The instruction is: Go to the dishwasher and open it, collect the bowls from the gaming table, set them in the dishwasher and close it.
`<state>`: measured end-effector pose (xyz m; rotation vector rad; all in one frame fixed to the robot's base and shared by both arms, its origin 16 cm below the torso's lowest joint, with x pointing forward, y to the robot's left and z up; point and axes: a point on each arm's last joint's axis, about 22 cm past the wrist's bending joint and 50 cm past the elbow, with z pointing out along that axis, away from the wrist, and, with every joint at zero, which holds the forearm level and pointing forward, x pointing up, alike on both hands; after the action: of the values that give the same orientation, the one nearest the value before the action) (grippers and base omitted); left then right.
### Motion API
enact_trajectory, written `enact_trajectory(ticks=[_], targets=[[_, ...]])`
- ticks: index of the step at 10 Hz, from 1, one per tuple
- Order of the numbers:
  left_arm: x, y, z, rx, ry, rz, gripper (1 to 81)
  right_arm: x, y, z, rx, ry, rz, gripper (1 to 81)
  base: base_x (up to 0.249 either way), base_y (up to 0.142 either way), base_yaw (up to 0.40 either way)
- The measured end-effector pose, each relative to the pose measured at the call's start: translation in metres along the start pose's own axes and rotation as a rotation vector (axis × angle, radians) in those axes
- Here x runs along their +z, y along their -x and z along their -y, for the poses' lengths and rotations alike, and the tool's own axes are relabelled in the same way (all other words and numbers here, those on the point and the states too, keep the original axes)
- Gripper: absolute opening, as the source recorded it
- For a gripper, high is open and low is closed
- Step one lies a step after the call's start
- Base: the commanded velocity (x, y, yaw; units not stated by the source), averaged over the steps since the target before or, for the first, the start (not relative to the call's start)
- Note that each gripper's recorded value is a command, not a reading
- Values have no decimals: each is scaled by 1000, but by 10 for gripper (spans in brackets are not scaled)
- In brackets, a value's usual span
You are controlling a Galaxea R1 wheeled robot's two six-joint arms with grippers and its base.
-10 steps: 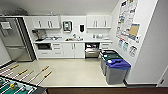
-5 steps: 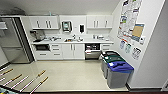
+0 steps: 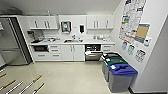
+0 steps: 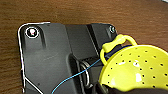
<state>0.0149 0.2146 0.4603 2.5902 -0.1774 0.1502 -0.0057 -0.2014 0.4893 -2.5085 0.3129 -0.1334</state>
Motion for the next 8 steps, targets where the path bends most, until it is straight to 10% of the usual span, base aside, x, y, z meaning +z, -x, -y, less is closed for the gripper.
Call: enact_trajectory(ticks=[8], targets=[[-1,0,1,0,-1,-1,10,0,0,0,0,0,0,10,216,0,0]])
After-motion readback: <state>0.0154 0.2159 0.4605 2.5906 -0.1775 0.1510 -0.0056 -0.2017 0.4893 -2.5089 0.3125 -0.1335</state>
